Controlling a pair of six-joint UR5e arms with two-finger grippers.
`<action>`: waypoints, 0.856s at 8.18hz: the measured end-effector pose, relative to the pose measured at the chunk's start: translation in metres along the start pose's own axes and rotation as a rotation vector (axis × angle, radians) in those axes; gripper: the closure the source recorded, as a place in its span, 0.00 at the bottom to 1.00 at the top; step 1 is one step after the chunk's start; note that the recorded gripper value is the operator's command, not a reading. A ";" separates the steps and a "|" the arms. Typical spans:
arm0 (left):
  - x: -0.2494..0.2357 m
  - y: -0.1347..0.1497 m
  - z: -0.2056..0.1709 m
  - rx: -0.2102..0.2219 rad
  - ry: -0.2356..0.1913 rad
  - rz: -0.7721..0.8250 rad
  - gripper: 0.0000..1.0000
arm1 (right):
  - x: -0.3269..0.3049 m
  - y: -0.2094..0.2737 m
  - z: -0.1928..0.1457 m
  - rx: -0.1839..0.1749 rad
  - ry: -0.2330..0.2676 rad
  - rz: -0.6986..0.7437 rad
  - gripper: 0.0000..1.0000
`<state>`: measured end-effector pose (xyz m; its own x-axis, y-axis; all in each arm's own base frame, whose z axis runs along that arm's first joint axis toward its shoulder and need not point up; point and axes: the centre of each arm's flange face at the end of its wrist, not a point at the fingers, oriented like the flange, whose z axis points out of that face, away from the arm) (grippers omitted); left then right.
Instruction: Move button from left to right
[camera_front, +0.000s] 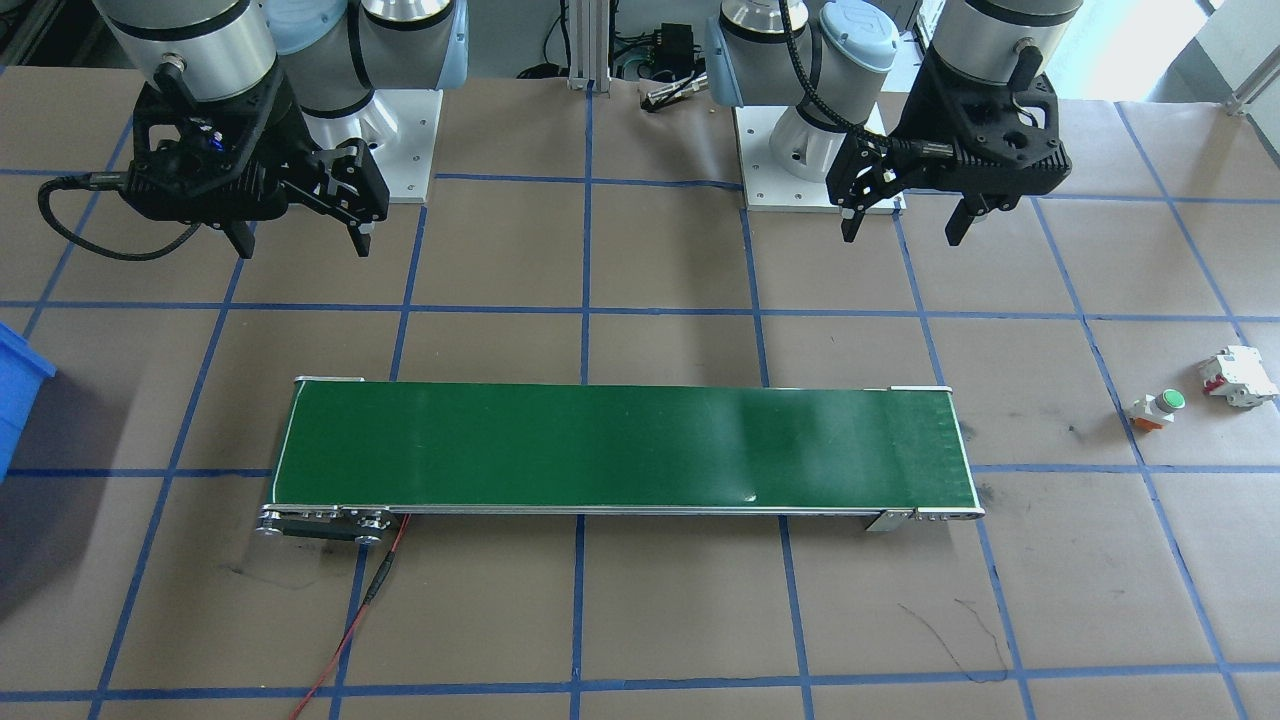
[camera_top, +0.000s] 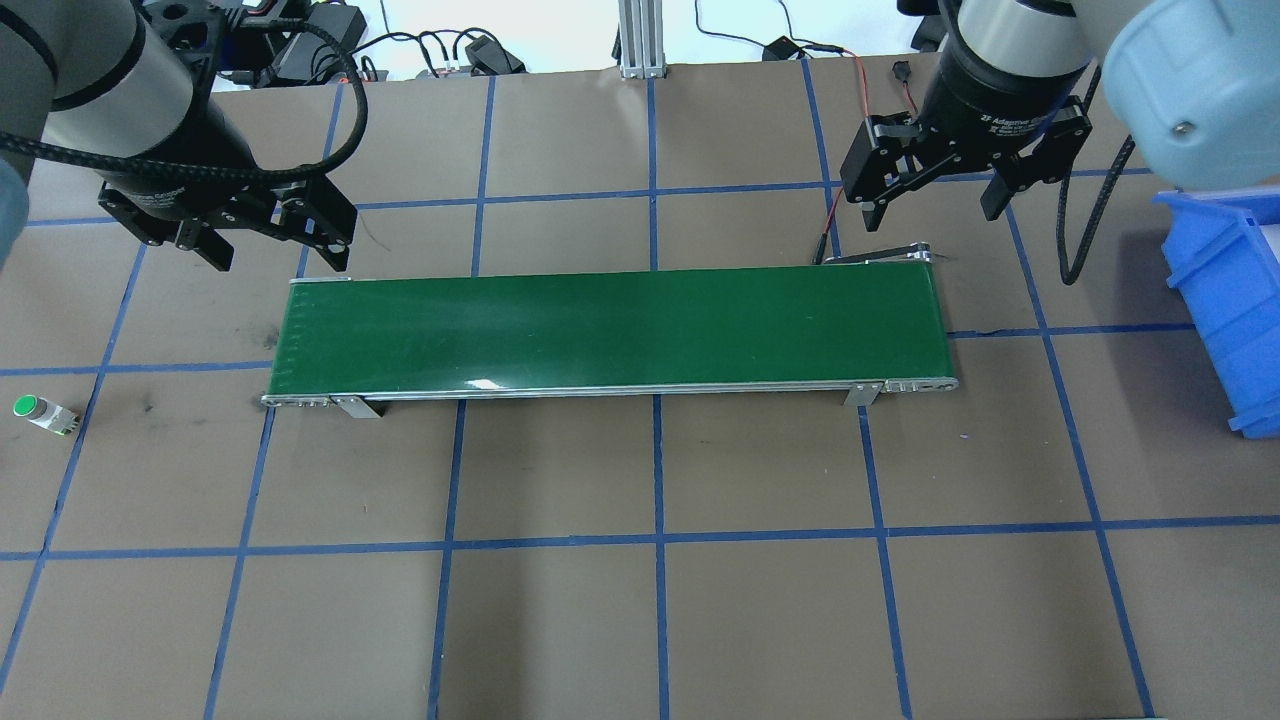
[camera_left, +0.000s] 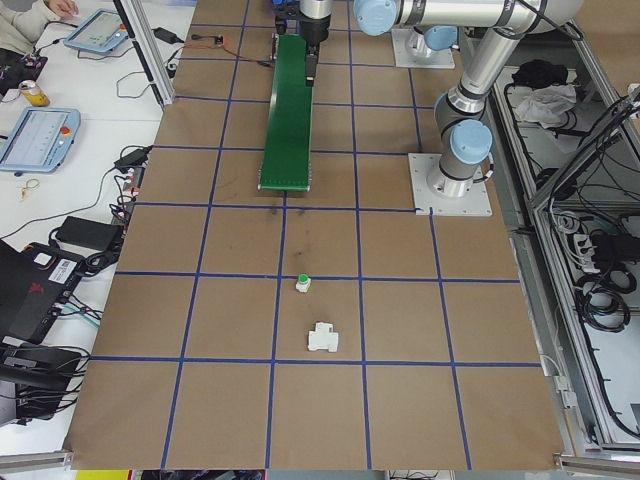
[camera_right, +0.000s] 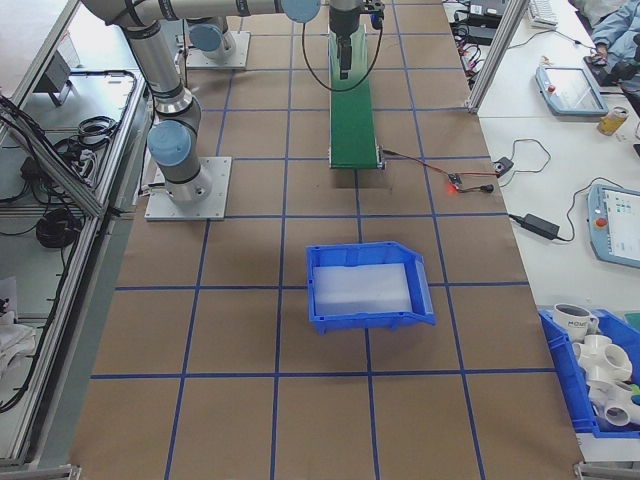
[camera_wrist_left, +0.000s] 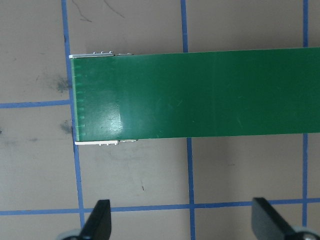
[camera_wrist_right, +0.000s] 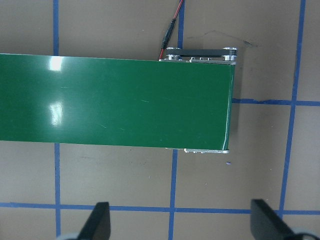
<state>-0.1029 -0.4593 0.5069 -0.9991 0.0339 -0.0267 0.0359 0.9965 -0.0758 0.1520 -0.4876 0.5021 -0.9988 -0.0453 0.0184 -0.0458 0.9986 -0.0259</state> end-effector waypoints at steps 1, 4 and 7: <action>-0.001 0.000 -0.002 0.006 0.000 0.000 0.00 | 0.000 0.000 0.000 0.000 0.000 0.000 0.00; -0.012 0.005 -0.008 0.000 -0.009 0.000 0.00 | 0.000 0.000 0.000 0.000 0.000 0.000 0.00; -0.121 0.000 0.001 -0.026 -0.016 0.078 0.00 | 0.000 0.000 0.000 0.000 0.000 0.000 0.00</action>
<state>0.0177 -0.4630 0.5089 -0.9928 0.1103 -0.0472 0.1125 0.9925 -0.0470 0.1520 -0.4877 0.5019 -0.9988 -0.0453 0.0184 -0.0458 0.9986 -0.0255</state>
